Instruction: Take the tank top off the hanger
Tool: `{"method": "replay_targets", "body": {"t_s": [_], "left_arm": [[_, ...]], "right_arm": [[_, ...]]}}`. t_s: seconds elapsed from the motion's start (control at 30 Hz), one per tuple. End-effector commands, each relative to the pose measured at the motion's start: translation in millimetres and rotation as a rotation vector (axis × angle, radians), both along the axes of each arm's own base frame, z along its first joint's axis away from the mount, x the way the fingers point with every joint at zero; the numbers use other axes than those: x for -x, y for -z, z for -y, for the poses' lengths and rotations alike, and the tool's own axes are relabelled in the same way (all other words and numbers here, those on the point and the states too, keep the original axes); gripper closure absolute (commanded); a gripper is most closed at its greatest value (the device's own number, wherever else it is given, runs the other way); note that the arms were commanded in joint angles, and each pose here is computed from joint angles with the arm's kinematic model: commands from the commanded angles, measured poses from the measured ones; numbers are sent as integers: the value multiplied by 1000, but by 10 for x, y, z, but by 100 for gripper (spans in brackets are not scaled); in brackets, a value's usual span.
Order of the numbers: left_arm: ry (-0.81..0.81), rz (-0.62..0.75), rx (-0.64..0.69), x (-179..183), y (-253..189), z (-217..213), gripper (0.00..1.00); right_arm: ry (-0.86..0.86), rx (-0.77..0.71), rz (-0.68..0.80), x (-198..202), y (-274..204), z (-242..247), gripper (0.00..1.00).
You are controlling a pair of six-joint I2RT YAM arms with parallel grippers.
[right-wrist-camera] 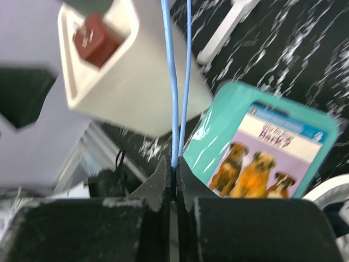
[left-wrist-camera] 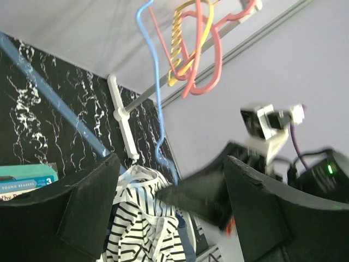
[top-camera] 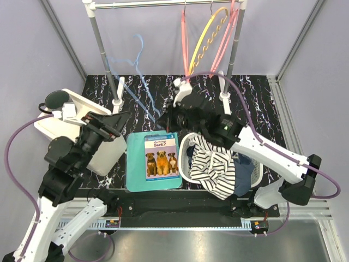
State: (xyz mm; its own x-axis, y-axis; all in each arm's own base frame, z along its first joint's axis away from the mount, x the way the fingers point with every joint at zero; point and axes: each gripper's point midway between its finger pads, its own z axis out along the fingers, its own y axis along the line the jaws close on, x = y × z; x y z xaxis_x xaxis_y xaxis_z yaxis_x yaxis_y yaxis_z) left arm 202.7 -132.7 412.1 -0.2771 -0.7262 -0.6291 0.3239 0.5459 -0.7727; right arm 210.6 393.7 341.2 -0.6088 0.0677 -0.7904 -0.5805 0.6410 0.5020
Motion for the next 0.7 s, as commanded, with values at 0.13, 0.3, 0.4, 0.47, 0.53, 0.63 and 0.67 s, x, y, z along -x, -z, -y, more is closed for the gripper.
{"method": "replay_targets", "body": {"t_s": [0.13, 0.3, 0.4, 0.47, 0.53, 0.63, 0.67], "left_arm": [[33, 137, -17, 439, -237, -165, 19], [79, 128, 9, 571, -156, -142, 19], [120, 103, 22, 615, -73, -84, 19], [173, 89, 25, 660, -13, -3, 19], [231, 77, 14, 707, 51, 84, 19], [312, 71, -11, 790, 140, 191, 19], [332, 74, -17, 824, 163, 208, 19]], "right_arm": [[198, -68, 191, -918, -811, 341, 100], [259, -101, 228, -1208, -1081, 373, 100], [282, -107, 197, -1371, -1079, 341, 100], [291, -115, 159, -1429, -992, 268, 100], [299, -129, 125, -1481, -935, 205, 100], [302, -145, 80, -1576, -845, 147, 100], [296, -155, 73, -1589, -853, 129, 100]]}}
